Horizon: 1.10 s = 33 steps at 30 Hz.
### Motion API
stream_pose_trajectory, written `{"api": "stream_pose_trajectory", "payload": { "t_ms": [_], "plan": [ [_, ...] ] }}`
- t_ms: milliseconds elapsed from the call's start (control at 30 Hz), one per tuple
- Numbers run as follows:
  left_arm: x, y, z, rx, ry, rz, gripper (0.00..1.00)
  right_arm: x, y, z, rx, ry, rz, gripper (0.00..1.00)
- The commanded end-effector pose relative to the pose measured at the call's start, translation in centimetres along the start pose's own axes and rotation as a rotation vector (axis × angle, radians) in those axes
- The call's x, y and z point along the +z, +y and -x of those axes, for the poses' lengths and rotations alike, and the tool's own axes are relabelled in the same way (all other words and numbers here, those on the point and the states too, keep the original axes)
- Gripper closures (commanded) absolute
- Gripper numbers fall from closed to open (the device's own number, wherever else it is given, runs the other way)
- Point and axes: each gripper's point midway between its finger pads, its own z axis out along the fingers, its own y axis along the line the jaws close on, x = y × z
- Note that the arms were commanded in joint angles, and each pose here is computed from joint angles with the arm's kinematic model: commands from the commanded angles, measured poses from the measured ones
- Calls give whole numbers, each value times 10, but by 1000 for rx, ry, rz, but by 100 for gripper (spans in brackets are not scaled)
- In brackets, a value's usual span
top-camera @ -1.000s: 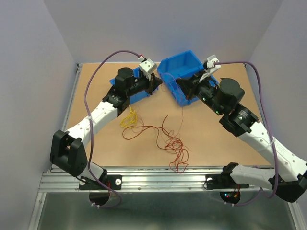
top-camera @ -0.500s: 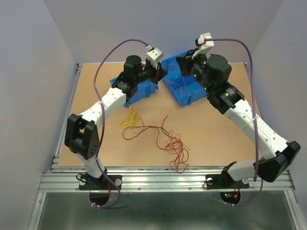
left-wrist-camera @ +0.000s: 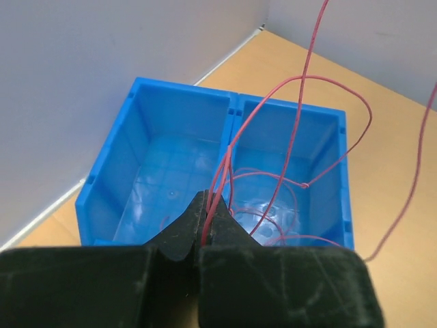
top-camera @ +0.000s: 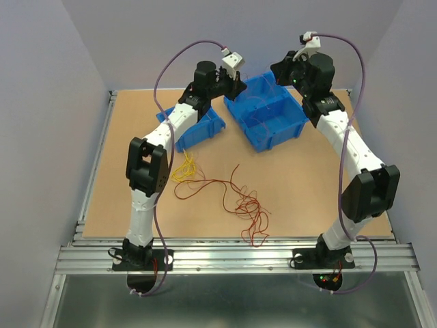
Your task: Untangle the cables
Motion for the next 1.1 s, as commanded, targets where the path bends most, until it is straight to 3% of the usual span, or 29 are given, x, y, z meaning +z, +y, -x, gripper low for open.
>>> {"api": "stream_pose_trajectory", "payload": {
  "t_ms": [0,233,400,600,833,1067],
  "plan": [
    [-2,10,57,90,-124,39,100,9,3,56,44,-155,123,99],
    [2,3,59,75,-180,4,100,18,3,78,56,-239,182,99],
    [14,-9,43,66,-164,-10,100,31,-16,66,124,-220,194,99],
    [34,-31,21,44,-132,-35,100,30,-50,24,162,-163,141,99],
    [70,-58,-62,-27,23,-73,100,11,-91,-38,257,-103,77,100],
    [89,-62,-109,-106,153,-69,100,9,-114,-92,265,-9,-6,99]
  ]
}}
